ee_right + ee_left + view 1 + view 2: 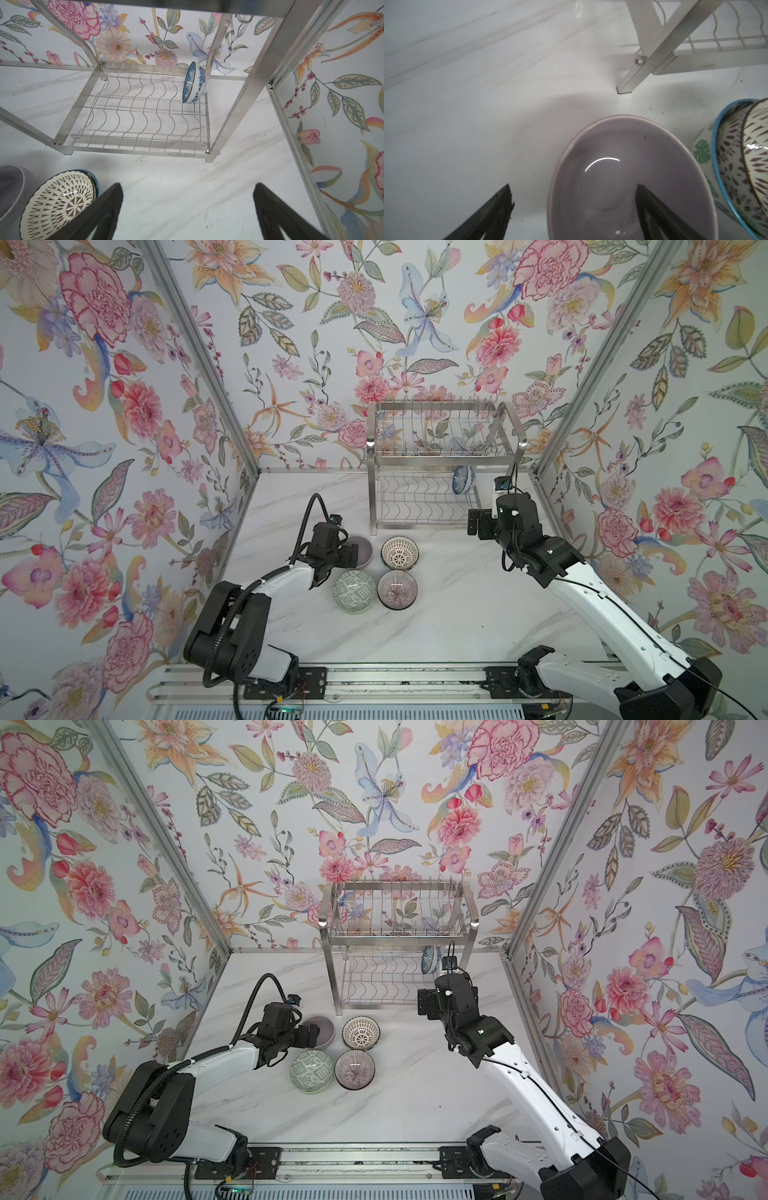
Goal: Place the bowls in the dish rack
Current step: 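Close the left gripper on the rim of the pale lilac bowl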
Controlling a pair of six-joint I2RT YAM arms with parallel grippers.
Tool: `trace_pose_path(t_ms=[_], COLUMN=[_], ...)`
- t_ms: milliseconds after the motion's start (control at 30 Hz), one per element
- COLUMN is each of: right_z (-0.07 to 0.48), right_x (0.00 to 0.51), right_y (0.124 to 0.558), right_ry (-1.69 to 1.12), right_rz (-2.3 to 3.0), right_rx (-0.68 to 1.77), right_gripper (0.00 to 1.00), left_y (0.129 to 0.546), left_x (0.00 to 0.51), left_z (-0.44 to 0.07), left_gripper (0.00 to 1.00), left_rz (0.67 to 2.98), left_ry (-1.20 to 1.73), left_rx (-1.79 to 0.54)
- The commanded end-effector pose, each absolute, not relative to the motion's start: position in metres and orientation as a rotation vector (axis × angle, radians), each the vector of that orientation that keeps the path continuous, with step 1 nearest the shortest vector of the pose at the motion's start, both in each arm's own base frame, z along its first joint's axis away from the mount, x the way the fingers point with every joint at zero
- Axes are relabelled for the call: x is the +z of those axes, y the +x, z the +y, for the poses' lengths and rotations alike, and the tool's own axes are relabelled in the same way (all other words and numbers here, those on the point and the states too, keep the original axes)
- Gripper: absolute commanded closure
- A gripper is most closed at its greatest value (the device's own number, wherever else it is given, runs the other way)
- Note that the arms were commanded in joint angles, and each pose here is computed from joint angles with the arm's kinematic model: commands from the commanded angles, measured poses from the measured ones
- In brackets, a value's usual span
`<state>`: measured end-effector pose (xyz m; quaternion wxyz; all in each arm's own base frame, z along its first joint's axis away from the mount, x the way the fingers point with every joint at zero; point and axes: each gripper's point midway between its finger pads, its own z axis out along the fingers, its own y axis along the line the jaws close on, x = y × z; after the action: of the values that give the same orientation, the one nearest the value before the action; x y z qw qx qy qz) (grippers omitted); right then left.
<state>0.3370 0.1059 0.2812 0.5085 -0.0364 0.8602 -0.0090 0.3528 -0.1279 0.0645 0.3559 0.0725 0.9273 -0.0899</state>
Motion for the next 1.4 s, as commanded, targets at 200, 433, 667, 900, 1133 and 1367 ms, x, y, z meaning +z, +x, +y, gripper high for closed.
trace_pose_path(t_ms=[200,433,667,900,1133,1367], right_z=[0.104,0.103,0.102,0.101,0.101,0.112], right_x=[0.277,0.276,0.275,0.275,0.273,0.276], right_y=[0.338,0.339,0.338,0.337,0.337,0.339], right_ry=[-0.072,-0.072,-0.070,-0.066,-0.067,-0.088], right_rz=[2.078,2.078,2.079,2.078,2.080,2.065], right_rx=[-0.016,-0.016,-0.017,-0.015,-0.010,0.051], right_gripper=[0.01,0.01,0.01,0.01,0.01,0.01], left_y=[0.353,0.353,0.355,0.354,0.356,0.353], left_x=[0.050,0.047,0.048,0.050,0.091,0.183], left_z=[-0.127,-0.122,-0.116,-0.103,-0.069,-0.058], left_gripper=[0.19,0.35,0.64,1.00,1.00,1.00], left_rz=[2.420,2.428,2.429,2.432,2.350,2.131], left_ry=[0.176,0.165,0.153,0.129,0.071,0.050], left_rx=[-0.262,-0.254,-0.243,-0.195,-0.049,-0.007])
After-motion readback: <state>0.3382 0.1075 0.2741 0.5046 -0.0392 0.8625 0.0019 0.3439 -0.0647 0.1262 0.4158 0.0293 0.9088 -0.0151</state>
